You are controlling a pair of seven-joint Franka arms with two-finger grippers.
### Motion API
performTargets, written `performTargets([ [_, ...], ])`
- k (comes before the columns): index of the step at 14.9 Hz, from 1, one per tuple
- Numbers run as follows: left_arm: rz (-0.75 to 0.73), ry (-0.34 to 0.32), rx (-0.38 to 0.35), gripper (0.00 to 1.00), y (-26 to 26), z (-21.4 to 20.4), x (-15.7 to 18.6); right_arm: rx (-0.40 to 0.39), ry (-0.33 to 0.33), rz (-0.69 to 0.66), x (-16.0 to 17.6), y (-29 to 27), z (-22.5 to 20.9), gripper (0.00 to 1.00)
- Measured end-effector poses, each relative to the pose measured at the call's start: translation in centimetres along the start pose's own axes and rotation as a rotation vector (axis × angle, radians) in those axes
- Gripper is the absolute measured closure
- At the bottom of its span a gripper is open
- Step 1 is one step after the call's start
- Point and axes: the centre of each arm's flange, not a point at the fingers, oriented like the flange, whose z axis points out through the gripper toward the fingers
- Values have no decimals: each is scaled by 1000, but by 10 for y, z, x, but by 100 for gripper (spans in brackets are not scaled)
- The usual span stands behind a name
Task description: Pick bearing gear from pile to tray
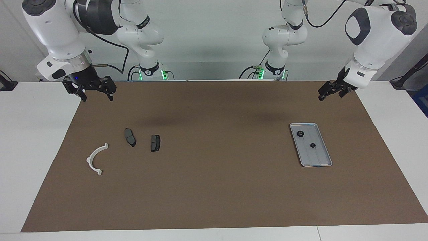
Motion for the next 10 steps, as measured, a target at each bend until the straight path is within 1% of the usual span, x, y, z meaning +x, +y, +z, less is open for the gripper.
performTargets([
  [6, 5, 5, -1, 0, 3, -1, 0, 0, -1, 0, 0, 0, 0, 0],
  [10, 32, 7, 2, 0, 18, -2, -2, 0, -1, 0, 0, 0, 1, 0],
])
